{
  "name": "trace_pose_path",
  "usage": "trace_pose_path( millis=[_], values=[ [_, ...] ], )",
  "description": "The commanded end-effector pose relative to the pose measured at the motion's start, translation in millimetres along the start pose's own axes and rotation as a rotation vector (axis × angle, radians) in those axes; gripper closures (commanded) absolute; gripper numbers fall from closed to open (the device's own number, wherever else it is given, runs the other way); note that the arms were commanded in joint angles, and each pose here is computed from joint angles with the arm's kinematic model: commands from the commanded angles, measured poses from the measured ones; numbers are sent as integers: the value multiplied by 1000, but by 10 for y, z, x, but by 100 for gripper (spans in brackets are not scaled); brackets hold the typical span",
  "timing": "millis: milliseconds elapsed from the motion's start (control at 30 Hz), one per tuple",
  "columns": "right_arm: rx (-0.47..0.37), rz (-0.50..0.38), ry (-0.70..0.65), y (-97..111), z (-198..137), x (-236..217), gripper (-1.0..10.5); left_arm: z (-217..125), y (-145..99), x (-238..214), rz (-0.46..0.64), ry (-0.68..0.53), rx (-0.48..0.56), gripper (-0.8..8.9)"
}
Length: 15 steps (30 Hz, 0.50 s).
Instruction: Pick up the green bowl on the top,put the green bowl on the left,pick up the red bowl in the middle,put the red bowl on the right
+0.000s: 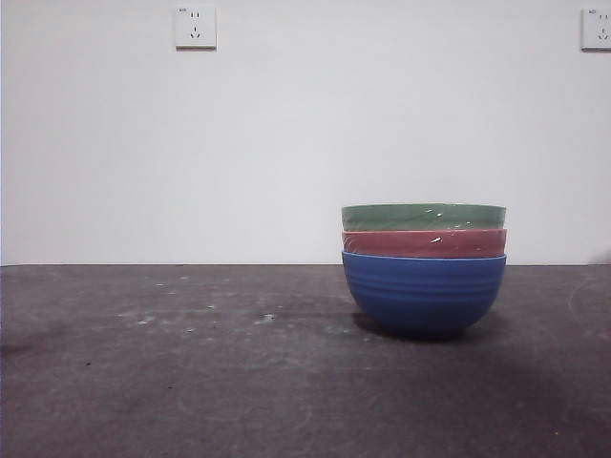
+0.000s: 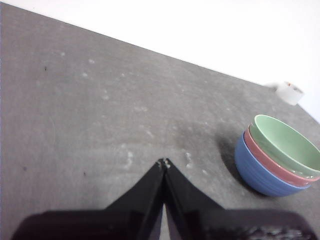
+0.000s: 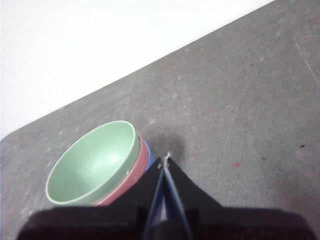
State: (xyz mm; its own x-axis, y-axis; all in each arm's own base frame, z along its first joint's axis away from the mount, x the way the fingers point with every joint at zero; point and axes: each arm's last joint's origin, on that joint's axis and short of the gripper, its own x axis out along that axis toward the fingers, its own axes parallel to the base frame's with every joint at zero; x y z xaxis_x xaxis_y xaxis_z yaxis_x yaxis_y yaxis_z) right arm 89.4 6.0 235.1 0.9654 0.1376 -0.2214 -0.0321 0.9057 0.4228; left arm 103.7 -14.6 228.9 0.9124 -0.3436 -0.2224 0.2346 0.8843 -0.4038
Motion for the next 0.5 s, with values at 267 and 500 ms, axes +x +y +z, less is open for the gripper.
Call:
trace_pose_path(
  millis=[267, 500],
  values=[
    [-273, -43, 155, 301, 677, 49, 948, 708, -211, 330, -142, 137, 185, 820],
    [-425, 3, 349, 422, 941, 216, 949, 1007, -343, 640, -320, 267, 278, 819]
  ],
)
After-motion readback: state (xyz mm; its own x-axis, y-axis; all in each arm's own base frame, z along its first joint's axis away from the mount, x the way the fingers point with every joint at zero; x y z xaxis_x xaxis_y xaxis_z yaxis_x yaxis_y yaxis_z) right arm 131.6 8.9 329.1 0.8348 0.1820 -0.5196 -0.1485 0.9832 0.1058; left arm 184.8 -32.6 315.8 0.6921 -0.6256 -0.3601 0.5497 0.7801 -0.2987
